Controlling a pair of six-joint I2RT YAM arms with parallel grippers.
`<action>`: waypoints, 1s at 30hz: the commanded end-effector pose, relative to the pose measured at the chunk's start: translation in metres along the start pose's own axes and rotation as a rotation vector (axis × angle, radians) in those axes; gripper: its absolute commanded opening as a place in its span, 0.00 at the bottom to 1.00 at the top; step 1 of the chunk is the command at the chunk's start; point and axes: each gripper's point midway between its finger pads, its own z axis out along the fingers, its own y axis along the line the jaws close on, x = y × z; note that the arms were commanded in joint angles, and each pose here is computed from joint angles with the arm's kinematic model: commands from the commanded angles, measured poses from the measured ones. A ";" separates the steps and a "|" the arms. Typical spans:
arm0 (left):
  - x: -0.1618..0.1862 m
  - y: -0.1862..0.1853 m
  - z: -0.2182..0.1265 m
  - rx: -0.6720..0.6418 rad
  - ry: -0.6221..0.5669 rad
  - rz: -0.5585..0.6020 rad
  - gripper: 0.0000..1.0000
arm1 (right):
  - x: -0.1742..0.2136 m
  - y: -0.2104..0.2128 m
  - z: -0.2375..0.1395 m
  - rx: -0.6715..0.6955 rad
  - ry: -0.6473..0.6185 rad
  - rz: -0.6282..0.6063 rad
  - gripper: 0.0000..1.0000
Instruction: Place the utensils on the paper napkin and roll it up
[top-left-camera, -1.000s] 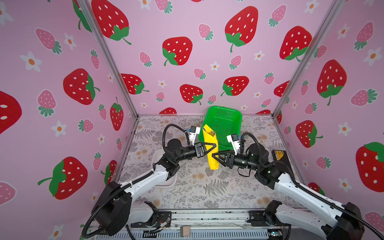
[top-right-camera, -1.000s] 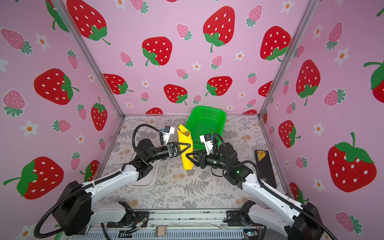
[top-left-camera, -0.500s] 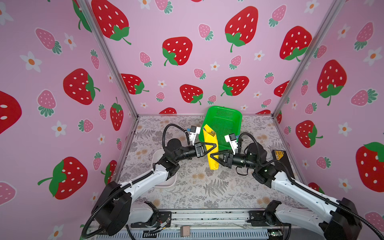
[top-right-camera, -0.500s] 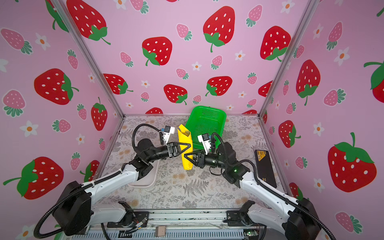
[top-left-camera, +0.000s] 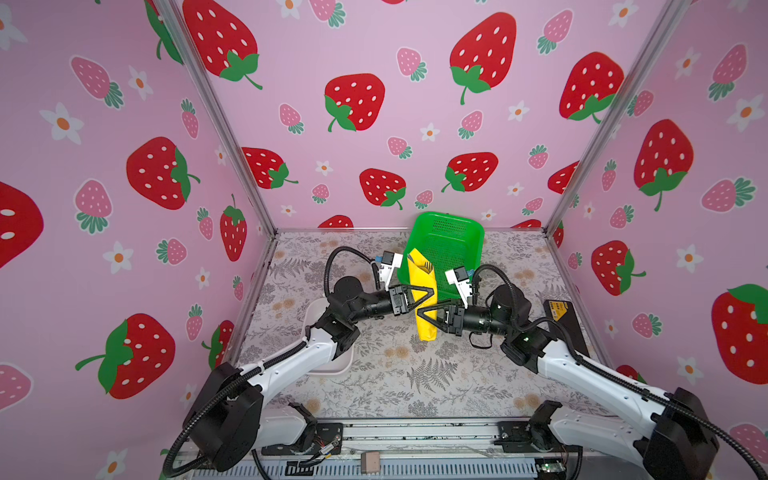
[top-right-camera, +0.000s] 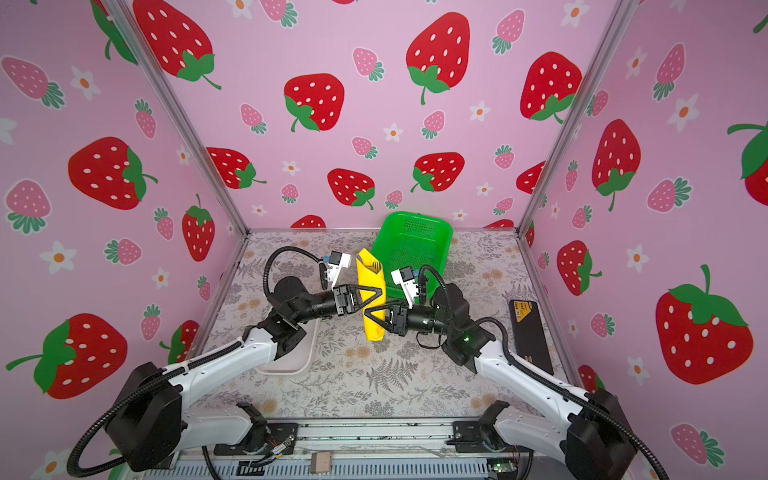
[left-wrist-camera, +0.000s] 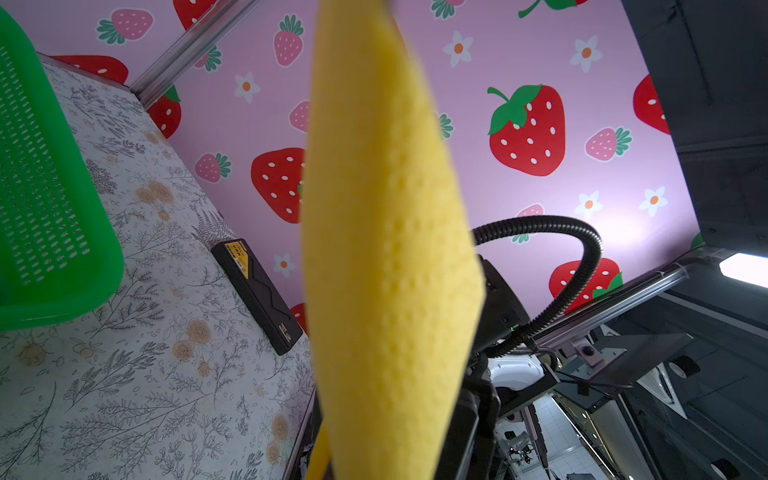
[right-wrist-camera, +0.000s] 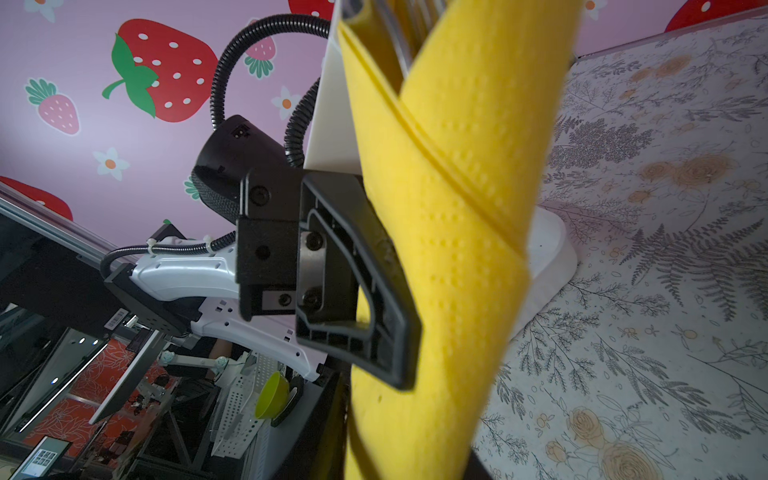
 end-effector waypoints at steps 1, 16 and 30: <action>-0.019 -0.031 0.004 0.082 -0.037 0.096 0.09 | 0.002 0.015 0.000 -0.079 0.013 -0.018 0.30; -0.017 -0.028 0.003 0.059 -0.025 0.121 0.12 | 0.001 0.022 -0.006 -0.094 -0.001 -0.032 0.15; -0.012 -0.013 -0.002 -0.035 -0.023 0.123 0.27 | -0.002 0.022 -0.008 -0.080 -0.023 -0.044 0.11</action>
